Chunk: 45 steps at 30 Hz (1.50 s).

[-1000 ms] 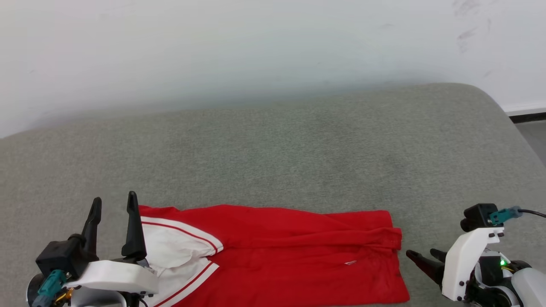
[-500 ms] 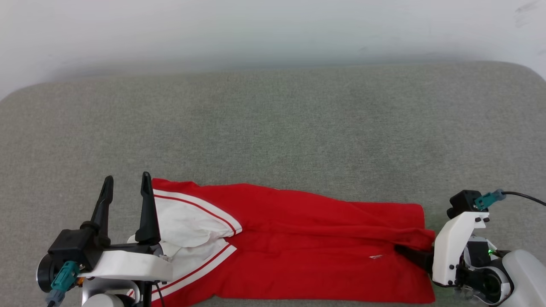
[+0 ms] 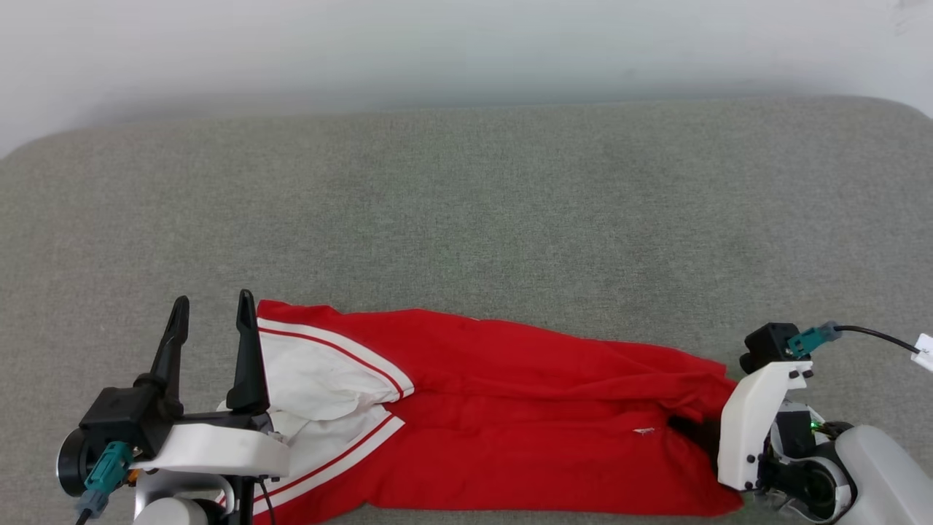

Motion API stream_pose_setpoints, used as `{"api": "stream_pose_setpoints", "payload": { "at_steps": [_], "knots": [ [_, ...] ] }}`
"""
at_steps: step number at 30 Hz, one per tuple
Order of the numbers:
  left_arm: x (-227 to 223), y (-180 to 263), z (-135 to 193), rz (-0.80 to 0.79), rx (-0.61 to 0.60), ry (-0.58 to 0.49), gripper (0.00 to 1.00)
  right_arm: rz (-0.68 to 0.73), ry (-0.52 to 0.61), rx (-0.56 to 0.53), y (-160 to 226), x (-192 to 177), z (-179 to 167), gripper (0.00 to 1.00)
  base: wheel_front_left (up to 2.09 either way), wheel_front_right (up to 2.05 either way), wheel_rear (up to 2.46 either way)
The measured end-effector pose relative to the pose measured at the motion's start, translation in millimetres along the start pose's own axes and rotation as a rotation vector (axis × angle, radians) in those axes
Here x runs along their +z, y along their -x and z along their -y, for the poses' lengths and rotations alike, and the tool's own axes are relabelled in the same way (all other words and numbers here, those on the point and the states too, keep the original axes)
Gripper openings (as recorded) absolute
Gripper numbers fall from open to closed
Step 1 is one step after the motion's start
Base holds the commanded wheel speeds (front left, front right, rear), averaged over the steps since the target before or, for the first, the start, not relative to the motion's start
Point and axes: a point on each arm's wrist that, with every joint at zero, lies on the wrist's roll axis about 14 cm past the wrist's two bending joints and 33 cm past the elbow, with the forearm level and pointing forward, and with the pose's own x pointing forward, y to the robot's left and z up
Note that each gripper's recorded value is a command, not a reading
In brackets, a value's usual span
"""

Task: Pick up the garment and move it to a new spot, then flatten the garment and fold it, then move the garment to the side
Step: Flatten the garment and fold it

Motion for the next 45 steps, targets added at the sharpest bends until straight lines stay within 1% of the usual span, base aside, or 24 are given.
{"api": "stream_pose_setpoints", "payload": {
  "at_steps": [4, 10, 15, 21, 23, 25, 26, 31, 33, 36, 40, 45],
  "knots": [
    [3.9, 4.8, -1.2, 0.008, 0.002, -0.005, 1.0, 0.062, 0.033, -0.007, 9.9, 9.3, -0.9, 0.0, 0.0, 0.0, 0.0],
    [13.5, 8.4, 4.5, 0.034, -0.012, -0.011, 1.0, 0.144, 0.029, -0.065, 32.8, 21.8, 20.0, 0.0, 0.0, 0.0, 0.0],
    [16.0, 9.2, 9.4, 0.042, -0.022, -0.011, 1.0, 0.186, -0.014, -0.125, 49.1, 25.3, 45.2, 0.0, 0.0, 0.0, 0.0],
    [16.0, 9.5, 11.7, 0.041, -0.028, -0.012, 1.0, 0.265, -0.098, -0.201, 72.2, 30.1, 81.1, 0.0, 0.0, 0.0, 0.0],
    [15.1, 10.1, 12.4, 0.038, -0.029, -0.012, 1.0, 0.278, -0.113, -0.216, 77.4, 29.3, 87.4, 0.0, 0.0, 0.0, 0.0],
    [15.9, 9.5, 13.7, 0.04, -0.031, -0.011, 1.0, 0.302, -0.13, -0.208, 80.5, 32.1, 86.8, 0.0, 0.0, 0.0, 0.0],
    [16.3, 9.9, 14.0, 0.041, -0.03, -0.011, 1.0, 0.312, -0.136, -0.196, 80.8, 33.5, 83.4, 0.0, 0.0, 0.0, 0.0],
    [21.4, 12.5, 17.0, 0.053, -0.038, -0.009, 1.0, 0.353, -0.197, -0.053, 77.5, 43.4, 46.2, 0.0, 0.0, 0.0, 0.0],
    [23.4, 14.4, 17.6, 0.057, -0.039, -0.006, 1.0, 0.355, -0.247, 0.038, 74.9, 45.9, 25.3, 0.0, 0.0, 0.0, 0.0],
    [26.5, 17.5, 15.7, 0.063, -0.034, -0.006, 1.0, 0.349, -0.294, 0.161, 72.2, 51.3, -4.4, 0.0, 0.0, 0.0, 0.0],
    [29.5, 22.4, 9.7, 0.067, -0.018, -0.008, 1.0, 0.324, -0.346, 0.329, 68.0, 58.9, -46.3, 0.0, 0.0, 0.0, 0.0],
    [32.1, 28.9, -0.4, 0.072, 0.009, -0.013, 1.0, 0.261, -0.373, 0.476, 57.9, 59.7, -90.1, 0.0, 0.0, 0.0, 0.0]
  ]
}}
